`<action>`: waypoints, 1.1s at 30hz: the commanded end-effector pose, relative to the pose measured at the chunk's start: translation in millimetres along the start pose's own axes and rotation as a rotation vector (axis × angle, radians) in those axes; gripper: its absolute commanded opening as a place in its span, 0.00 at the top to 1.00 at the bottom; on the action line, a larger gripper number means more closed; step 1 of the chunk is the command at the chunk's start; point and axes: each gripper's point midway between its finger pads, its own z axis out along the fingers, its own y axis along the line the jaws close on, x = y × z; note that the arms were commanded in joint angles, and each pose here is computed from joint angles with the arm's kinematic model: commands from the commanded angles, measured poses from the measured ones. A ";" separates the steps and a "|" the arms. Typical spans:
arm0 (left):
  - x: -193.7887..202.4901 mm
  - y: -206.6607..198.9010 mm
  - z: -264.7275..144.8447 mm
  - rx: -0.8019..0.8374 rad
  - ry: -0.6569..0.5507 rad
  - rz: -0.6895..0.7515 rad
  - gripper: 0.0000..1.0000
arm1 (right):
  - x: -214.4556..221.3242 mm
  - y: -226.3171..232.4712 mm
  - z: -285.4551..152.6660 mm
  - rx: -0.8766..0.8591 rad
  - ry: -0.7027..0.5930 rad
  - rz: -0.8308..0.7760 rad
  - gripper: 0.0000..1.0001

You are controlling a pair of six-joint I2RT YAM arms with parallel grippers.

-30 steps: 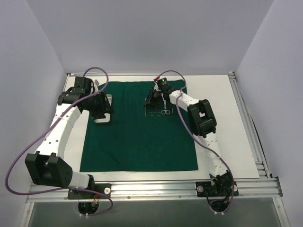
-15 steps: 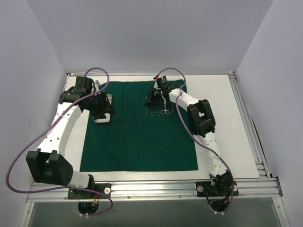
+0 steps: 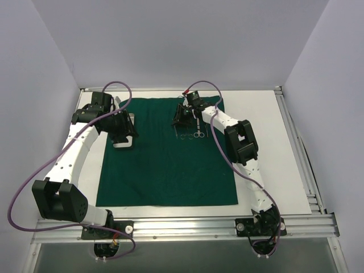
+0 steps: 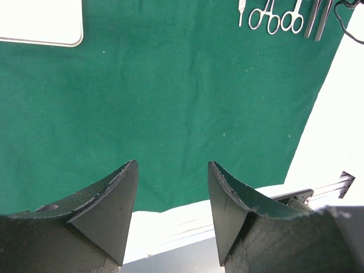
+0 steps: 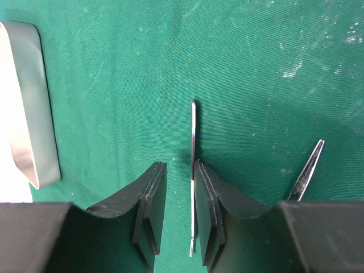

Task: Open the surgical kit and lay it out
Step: Place the medical item in the surgical kit.

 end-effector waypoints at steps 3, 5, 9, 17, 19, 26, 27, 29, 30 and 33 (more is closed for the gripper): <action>-9.1 -7.6 -1.8 0.031 -0.033 0.014 0.39 | 6.7 -11.0 0.3 0.054 0.028 -0.003 0.72; -9.0 -7.3 -1.8 0.029 -0.033 0.012 0.39 | 4.7 -9.1 -2.0 0.055 0.023 -0.005 0.71; -9.1 -7.1 -0.7 0.029 -0.034 0.010 0.39 | 1.4 -9.7 -6.4 0.068 0.014 -0.018 0.71; -6.8 -6.2 0.5 0.031 -0.034 0.001 0.39 | 10.6 -14.1 -24.6 0.124 0.026 -0.046 0.71; -6.3 -6.0 -0.2 0.031 -0.036 -0.002 0.39 | 12.1 -15.0 -29.0 0.133 0.024 -0.065 0.71; -5.1 -5.1 1.8 0.032 -0.037 -0.011 0.39 | 14.5 -9.1 -46.4 0.136 0.018 -0.076 0.71; -5.8 -6.3 1.5 0.037 -0.040 -0.011 0.39 | 19.1 -9.4 -46.5 0.137 0.029 -0.075 0.71; -5.8 -5.9 1.0 0.034 -0.041 -0.013 0.39 | 23.3 -7.2 -47.3 0.127 0.037 -0.070 0.71; -5.6 -5.9 0.5 0.034 -0.041 -0.014 0.39 | 25.1 -6.5 -47.6 0.124 0.039 -0.071 0.71; -4.1 -5.7 -0.3 0.036 -0.044 -0.019 0.39 | 43.8 -8.3 -50.1 0.119 0.070 -0.061 0.72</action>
